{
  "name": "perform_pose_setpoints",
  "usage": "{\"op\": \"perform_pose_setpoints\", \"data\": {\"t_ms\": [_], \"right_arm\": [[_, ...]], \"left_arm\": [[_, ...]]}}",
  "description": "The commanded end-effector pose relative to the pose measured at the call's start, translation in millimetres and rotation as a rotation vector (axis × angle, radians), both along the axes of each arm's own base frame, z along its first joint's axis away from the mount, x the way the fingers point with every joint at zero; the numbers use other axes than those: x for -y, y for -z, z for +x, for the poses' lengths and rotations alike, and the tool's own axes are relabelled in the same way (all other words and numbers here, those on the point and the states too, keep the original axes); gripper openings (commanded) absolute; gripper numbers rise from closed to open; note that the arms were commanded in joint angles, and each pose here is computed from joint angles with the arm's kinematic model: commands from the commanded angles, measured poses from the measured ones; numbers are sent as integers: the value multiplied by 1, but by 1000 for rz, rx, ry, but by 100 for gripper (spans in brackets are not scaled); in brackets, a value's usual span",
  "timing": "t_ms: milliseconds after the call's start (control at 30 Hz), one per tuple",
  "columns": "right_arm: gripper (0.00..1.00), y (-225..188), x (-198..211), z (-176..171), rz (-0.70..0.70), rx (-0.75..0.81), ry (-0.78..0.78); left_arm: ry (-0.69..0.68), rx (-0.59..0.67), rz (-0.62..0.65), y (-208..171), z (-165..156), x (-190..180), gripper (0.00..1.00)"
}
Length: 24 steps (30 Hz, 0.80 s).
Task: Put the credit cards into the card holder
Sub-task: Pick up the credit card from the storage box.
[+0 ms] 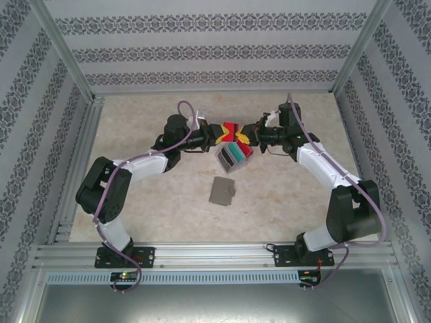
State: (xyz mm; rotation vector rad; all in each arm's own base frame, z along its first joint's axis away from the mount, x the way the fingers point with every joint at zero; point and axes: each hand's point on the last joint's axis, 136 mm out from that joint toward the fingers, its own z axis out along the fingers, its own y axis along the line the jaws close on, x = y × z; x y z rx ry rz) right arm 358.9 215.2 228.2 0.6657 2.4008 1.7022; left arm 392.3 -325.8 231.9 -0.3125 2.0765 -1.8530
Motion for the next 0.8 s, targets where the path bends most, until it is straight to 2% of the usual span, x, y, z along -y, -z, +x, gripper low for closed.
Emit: {"op": "perform_pose_setpoints", "data": {"t_ms": [0,133,200,400,633,767], "right_arm": [[5,-26,-4,-1,38,123,-41],[14,-40,-3,-1,55,187,-43],[16,-48,-5,-2,69,214,-57],[15,-61,-9,-2,92,258,-78],[16,-63,-11,-1,106,280,-95],[13,-67,-12,-2,109,298,-101]], "left_arm": [[25,90,-38,-26,-4,5,0],[31,87,-56,-30,-5,5,0],[38,84,-72,-33,-7,6,0],[79,108,-102,-46,-15,11,0],[91,76,-151,-43,-14,13,0],[82,61,-162,-40,-10,14,0]]}}
